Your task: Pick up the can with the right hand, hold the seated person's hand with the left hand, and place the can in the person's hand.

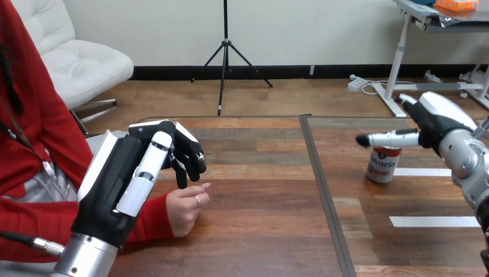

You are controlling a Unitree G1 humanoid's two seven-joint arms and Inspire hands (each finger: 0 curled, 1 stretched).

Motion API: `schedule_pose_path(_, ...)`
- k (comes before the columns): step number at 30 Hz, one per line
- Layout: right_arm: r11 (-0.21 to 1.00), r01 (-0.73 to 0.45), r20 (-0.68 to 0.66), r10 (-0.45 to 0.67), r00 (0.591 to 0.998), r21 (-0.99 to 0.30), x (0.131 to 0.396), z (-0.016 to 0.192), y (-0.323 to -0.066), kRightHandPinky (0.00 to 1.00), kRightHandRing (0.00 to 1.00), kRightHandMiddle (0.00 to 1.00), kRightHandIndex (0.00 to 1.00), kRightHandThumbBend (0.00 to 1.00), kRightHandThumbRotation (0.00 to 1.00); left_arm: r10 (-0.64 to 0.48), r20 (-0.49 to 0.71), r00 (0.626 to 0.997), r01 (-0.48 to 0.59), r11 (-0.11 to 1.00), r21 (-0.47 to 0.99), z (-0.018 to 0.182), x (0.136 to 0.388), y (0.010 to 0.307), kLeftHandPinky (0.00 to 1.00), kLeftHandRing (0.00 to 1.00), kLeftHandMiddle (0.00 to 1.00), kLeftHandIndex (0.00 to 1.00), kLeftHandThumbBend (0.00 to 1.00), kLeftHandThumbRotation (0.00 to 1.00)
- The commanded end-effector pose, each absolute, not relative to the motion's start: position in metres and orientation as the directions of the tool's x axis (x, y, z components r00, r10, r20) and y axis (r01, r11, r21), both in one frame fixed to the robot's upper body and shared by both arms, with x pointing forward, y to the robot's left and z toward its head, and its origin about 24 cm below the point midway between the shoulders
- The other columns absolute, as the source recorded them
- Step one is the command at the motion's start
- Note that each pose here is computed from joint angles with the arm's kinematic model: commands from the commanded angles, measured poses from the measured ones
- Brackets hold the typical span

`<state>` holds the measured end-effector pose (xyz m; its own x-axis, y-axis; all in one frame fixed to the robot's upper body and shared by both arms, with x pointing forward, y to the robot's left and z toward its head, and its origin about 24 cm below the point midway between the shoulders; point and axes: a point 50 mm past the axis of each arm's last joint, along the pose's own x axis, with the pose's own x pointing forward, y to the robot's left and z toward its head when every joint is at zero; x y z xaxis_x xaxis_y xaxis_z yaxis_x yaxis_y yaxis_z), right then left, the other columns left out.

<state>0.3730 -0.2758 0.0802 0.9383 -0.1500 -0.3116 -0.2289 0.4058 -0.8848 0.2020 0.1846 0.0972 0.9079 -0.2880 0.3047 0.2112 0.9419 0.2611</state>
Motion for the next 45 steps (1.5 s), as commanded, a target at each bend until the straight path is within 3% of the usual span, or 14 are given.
schedule_pose_path(1,0.408,-0.199,-0.263,-0.105,0.959,-0.891,0.386,0.098,-0.26,0.91,0.98,0.97,0.96,1.0,0.59,-0.298,0.371,0.88,0.196,0.938,0.287,0.112,0.206,0.187,0.23,0.34,0.39,0.36,0.0,0.99)
schedule_pose_path(12,0.412,-0.222,-0.294,-0.119,0.948,-0.883,0.382,0.089,-0.262,0.9,0.96,0.95,0.94,1.0,0.55,-0.296,0.372,0.88,0.193,0.938,0.288,0.113,0.205,0.188,0.23,0.34,0.39,0.36,0.0,0.99)
schedule_pose_path(27,0.435,-0.252,-0.34,-0.135,0.931,-0.864,0.381,0.085,-0.263,0.7,0.88,0.89,0.9,1.0,0.54,-0.298,0.375,0.878,0.196,0.938,0.287,0.113,0.206,0.188,0.23,0.34,0.39,0.36,0.0,0.98)
schedule_pose_path(33,0.422,-0.246,-0.328,-0.133,0.935,-0.873,0.38,0.084,-0.263,0.61,0.78,0.82,0.87,1.0,0.53,-0.297,0.374,0.878,0.196,0.938,0.285,0.114,0.207,0.188,0.23,0.34,0.39,0.36,0.0,0.98)
schedule_pose_path(39,0.418,-0.245,-0.326,-0.135,0.936,-0.875,0.38,0.083,-0.263,0.58,0.72,0.78,0.83,1.0,0.49,-0.299,0.376,0.877,0.199,0.939,0.282,0.114,0.207,0.187,0.23,0.34,0.39,0.36,0.0,0.98)
schedule_pose_path(45,0.415,-0.243,-0.323,-0.134,0.937,-0.877,0.379,0.082,-0.263,0.62,0.75,0.79,0.8,0.94,0.42,-0.295,0.372,0.88,0.196,0.939,0.282,0.115,0.207,0.187,0.23,0.34,0.38,0.35,0.0,0.97)
